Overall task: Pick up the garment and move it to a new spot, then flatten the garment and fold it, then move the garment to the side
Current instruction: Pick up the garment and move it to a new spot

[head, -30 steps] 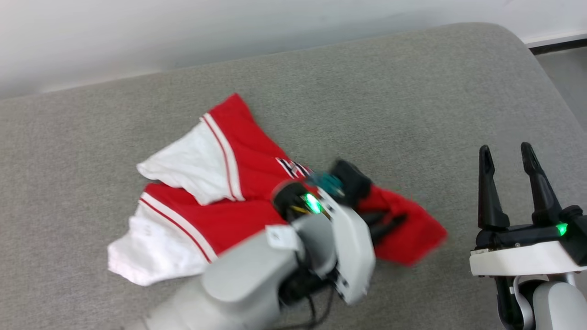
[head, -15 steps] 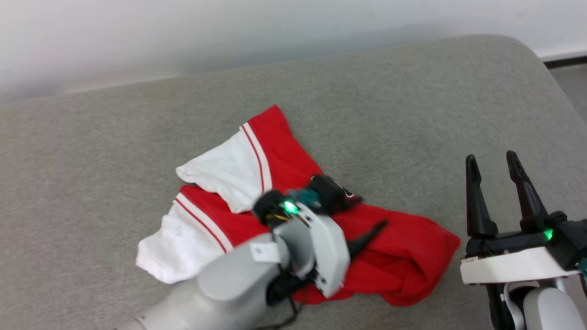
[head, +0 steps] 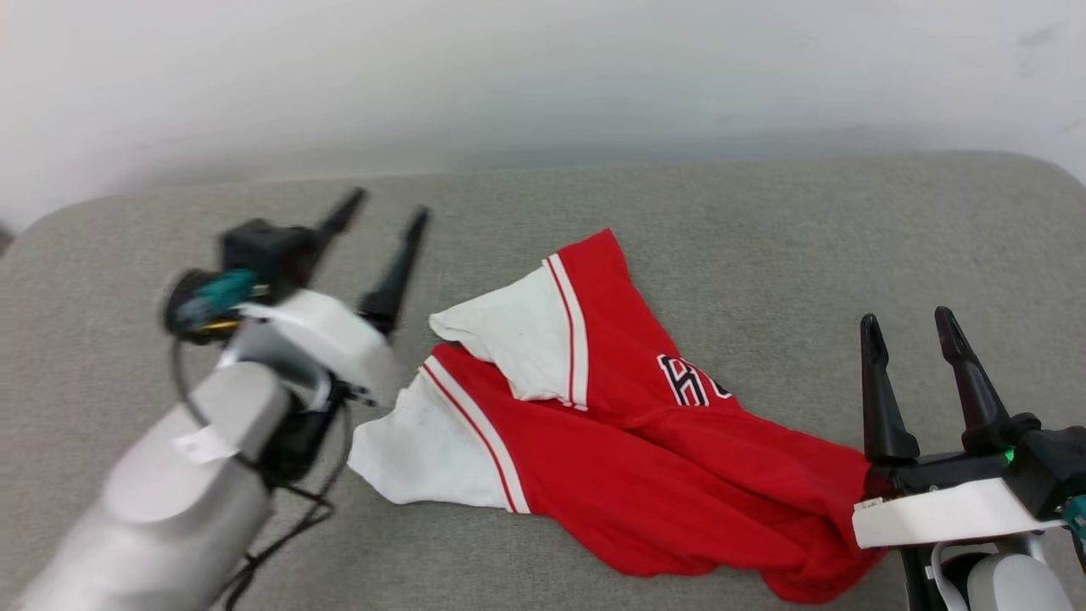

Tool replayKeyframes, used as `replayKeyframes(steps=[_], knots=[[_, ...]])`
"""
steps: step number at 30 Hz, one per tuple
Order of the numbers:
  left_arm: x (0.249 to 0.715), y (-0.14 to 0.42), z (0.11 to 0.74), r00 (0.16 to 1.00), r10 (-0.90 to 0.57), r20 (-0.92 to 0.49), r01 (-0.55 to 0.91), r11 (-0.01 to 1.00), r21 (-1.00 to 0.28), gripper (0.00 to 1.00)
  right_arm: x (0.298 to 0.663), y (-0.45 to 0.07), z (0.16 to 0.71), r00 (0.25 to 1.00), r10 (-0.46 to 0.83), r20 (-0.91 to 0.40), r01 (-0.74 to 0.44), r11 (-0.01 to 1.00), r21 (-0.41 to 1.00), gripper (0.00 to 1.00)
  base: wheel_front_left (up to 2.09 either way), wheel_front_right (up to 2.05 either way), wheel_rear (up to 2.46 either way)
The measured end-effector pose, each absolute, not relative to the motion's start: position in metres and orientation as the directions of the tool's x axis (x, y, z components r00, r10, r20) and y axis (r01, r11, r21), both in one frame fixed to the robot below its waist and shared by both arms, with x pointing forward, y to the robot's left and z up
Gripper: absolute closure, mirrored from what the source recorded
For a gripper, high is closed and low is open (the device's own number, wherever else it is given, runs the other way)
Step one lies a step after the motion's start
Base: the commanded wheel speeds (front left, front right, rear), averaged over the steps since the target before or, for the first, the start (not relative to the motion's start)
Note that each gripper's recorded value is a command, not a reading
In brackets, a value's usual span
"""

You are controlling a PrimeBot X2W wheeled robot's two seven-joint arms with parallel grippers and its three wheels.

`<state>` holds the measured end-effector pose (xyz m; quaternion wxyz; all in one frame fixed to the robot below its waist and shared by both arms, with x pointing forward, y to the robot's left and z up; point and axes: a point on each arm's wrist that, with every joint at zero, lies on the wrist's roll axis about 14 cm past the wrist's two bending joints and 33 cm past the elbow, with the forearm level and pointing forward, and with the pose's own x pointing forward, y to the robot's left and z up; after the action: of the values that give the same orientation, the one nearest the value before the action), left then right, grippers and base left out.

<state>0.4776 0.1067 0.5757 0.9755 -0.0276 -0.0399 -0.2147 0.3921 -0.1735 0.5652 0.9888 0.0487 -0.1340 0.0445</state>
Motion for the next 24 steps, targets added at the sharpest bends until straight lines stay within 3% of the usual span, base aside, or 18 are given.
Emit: replayKeyframes(steps=[4,12,24], knots=[[0.459,0.163,0.602,0.947,-0.254,0.197,0.262,0.965,-0.017,0.0,0.393,-0.164,0.569,0.955,0.102,0.279,-0.13,0.988,0.081,0.0,0.0,0.0,0.0],[0.394,0.208,0.569,0.98,-0.078,0.181,0.09,0.994,-0.059,0.0,0.391,-0.153,0.569,0.951,0.132,0.281,-0.16,0.984,0.082,0.0,0.0,0.0,0.0],[0.36,0.185,0.551,0.978,-0.084,0.193,0.109,0.986,-0.125,0.0,0.391,-0.143,0.563,0.951,0.162,0.263,-0.19,0.978,0.085,0.0,0.0,0.0,0.0]])
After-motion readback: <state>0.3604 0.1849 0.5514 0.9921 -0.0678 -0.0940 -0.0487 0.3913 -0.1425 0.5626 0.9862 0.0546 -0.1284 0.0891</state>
